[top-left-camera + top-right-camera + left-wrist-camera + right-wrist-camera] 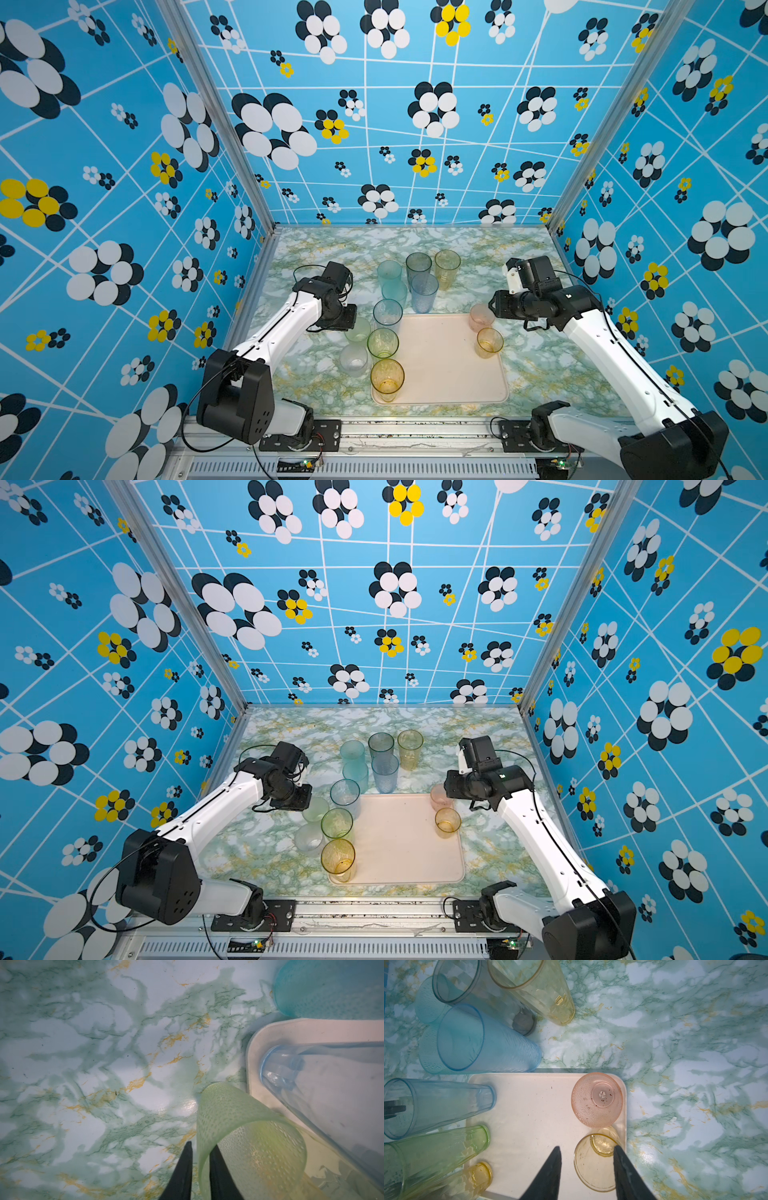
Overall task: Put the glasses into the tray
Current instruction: 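Close the left gripper on the light-green cup rim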
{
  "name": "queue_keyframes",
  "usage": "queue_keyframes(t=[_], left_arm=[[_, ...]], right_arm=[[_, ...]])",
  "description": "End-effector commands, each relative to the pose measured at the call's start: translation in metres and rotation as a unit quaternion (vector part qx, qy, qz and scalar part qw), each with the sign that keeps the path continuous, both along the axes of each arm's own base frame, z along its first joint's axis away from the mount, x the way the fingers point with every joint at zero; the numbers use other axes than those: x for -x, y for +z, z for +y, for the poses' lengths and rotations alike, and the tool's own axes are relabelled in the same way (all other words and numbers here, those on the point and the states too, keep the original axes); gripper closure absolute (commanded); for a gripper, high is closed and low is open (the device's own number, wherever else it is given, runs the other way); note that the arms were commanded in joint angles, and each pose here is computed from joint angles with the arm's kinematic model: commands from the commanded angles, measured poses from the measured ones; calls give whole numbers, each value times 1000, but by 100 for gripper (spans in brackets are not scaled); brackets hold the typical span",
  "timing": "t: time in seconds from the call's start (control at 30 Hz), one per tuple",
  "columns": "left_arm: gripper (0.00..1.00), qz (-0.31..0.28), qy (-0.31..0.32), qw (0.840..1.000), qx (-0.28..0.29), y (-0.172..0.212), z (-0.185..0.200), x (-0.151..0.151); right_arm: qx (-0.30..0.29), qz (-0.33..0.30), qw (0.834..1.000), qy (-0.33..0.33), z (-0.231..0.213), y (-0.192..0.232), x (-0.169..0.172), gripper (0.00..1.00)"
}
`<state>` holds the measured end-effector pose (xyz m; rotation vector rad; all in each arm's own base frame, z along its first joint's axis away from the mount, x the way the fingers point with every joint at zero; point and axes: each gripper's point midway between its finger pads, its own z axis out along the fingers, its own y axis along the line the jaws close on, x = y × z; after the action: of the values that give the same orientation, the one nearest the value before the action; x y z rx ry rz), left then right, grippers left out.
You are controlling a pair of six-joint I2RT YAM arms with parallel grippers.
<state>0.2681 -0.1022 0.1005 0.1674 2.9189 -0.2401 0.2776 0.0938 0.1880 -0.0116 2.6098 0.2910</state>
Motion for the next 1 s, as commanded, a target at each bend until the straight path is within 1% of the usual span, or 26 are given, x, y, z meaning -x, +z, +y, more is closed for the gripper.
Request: queue_keyframes(t=[0.0,0.2,0.3,0.5,0.7,0.97], left_arm=[[84,6,4,1000,-15,-5,7,0],[94,5,4,999,-40,-5,15,-2],[95,-10,6,998,-55,2,20,-5],[95,-56,10,994,-91,30,34,-14],[96,-113,20,987,-110,76,48,-27],[96,-223,6,970,-94,171,42,-46]], right_arm=[[2,-2,1000,6,-1,-2,2,57],[3,-2,1000,7,-1,-1,2,57],[3,-2,1000,7,-1,-2,2,57],[4,0,1000,6,-2,-2,2,57],[9,-2,1000,6,-4,0,4,57],[19,-16,1000,-3,-10,6,4,57]])
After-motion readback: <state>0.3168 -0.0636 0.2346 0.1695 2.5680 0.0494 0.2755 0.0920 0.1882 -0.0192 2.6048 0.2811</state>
